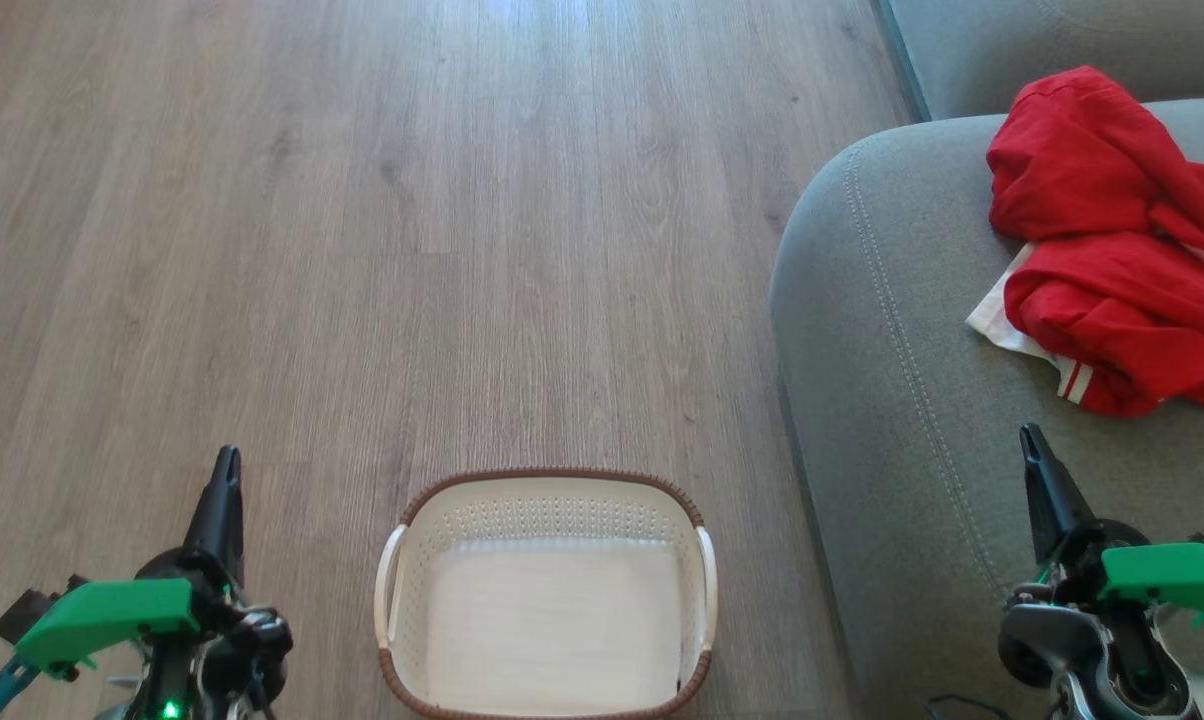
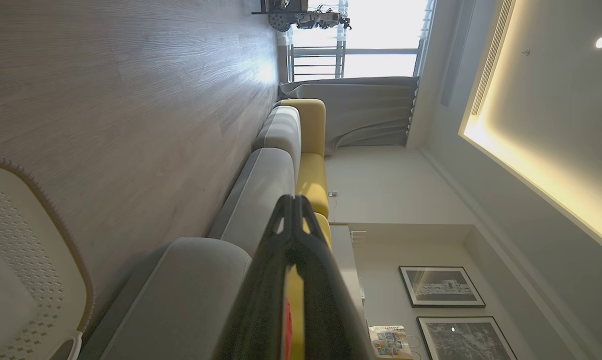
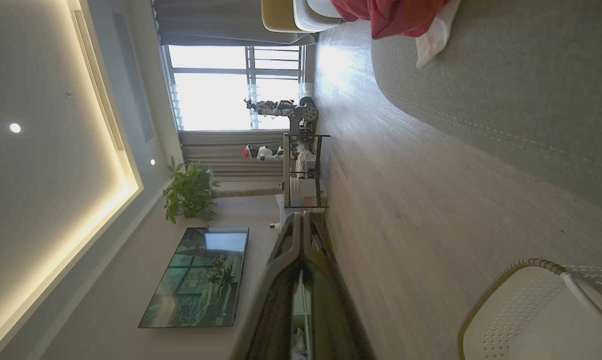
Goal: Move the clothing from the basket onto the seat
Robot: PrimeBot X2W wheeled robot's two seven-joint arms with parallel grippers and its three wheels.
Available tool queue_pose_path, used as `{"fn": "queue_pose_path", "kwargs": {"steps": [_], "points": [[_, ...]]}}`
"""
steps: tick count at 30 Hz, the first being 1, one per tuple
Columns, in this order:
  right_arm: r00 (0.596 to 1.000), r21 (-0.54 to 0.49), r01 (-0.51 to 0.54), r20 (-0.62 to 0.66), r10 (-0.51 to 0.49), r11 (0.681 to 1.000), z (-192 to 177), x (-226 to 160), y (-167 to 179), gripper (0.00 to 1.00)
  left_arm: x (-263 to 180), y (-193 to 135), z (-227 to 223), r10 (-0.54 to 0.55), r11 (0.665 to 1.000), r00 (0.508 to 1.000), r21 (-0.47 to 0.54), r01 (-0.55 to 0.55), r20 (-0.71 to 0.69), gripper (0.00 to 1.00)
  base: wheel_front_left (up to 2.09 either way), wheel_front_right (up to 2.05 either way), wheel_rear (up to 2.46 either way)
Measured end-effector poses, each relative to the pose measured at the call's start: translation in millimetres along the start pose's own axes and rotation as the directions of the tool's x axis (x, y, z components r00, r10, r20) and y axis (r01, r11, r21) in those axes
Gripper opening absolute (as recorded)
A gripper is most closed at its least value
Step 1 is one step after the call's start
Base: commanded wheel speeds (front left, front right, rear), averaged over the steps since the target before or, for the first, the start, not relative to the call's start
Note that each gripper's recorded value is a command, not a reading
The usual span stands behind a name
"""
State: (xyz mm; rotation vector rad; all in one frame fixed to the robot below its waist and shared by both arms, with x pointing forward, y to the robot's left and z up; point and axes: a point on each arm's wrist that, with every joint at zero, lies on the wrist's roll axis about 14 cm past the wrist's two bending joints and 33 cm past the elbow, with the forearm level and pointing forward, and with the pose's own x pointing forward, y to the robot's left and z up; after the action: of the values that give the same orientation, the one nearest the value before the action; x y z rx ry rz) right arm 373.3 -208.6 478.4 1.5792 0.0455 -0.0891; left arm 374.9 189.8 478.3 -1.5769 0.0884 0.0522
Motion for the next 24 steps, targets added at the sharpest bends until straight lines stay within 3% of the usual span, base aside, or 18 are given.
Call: {"fn": "queue_pose_path", "kwargs": {"steps": [24], "points": [[1.000, 0.001, 0.000, 0.001, 0.000, 1.000, 0.1, 0.0, 0.0, 0.00, 0.0, 0.0, 0.1, 0.000, 1.000, 1.000, 0.000, 0.000, 0.000, 0.00, 0.00, 0.00, 0.00]]}}
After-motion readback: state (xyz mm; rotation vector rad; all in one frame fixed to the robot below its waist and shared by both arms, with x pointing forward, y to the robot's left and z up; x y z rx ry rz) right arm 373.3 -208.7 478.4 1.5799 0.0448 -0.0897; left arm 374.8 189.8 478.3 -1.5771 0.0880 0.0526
